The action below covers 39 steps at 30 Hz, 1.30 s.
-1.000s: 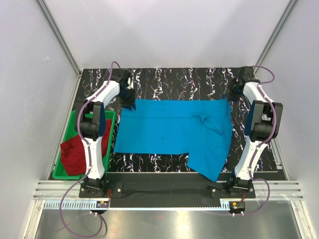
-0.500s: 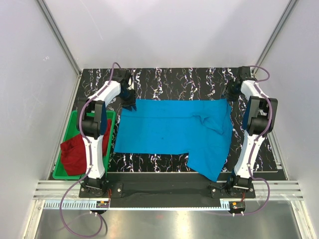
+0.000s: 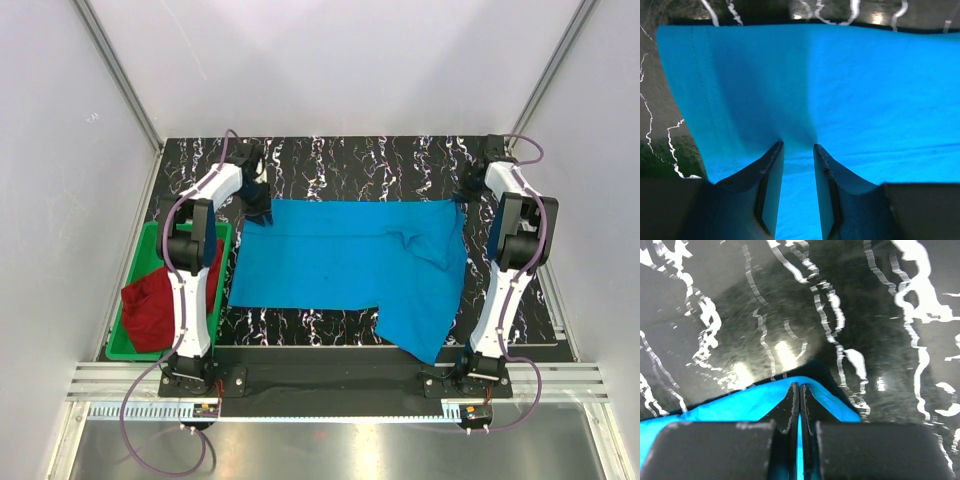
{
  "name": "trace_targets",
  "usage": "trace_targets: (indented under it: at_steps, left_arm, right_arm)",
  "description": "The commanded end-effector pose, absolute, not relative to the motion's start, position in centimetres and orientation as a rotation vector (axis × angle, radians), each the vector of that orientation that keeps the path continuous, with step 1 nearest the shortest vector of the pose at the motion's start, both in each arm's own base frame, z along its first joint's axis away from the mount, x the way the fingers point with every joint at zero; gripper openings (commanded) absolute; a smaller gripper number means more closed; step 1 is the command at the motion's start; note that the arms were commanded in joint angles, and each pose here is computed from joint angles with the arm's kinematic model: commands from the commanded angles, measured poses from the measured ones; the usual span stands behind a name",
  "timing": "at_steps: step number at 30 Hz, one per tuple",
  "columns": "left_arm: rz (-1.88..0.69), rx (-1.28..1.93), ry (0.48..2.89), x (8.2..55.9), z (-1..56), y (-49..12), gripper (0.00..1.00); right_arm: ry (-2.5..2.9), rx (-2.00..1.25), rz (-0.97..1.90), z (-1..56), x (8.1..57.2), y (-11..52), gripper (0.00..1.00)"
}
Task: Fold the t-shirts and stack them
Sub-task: Fold the tshirt
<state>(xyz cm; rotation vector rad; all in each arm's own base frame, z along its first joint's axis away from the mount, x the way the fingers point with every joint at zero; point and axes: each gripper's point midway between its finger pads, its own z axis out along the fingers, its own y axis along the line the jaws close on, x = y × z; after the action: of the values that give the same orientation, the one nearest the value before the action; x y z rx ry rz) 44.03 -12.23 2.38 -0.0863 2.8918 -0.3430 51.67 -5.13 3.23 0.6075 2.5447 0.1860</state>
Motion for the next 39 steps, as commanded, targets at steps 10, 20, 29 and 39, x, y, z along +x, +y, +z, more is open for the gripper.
trace_targets:
  at_steps: [10, 20, 29, 39]
  left_arm:
    - [-0.381, -0.186, 2.892, 44.5, 1.2, -11.5, 0.35]
    - [-0.408, -0.116, 2.765, 47.3, 6.2, -12.0, 0.45]
    - [-0.534, -0.049, 2.677, 42.0, 13.4, -13.7, 0.48]
    - [-0.752, 0.147, 2.649, 35.7, 14.9, -16.8, 0.47]
  right_arm:
    - [2.425, 0.838, 0.073, 4.5, 52.7, -8.9, 0.0]
    - [2.439, 0.802, 0.181, 6.8, 56.3, -7.9, 0.16]
    - [2.4, 0.693, 0.172, 15.5, 51.7, -5.2, 0.57]
    - [2.585, 0.489, 0.54, 12.5, 45.2, 5.9, 0.6]
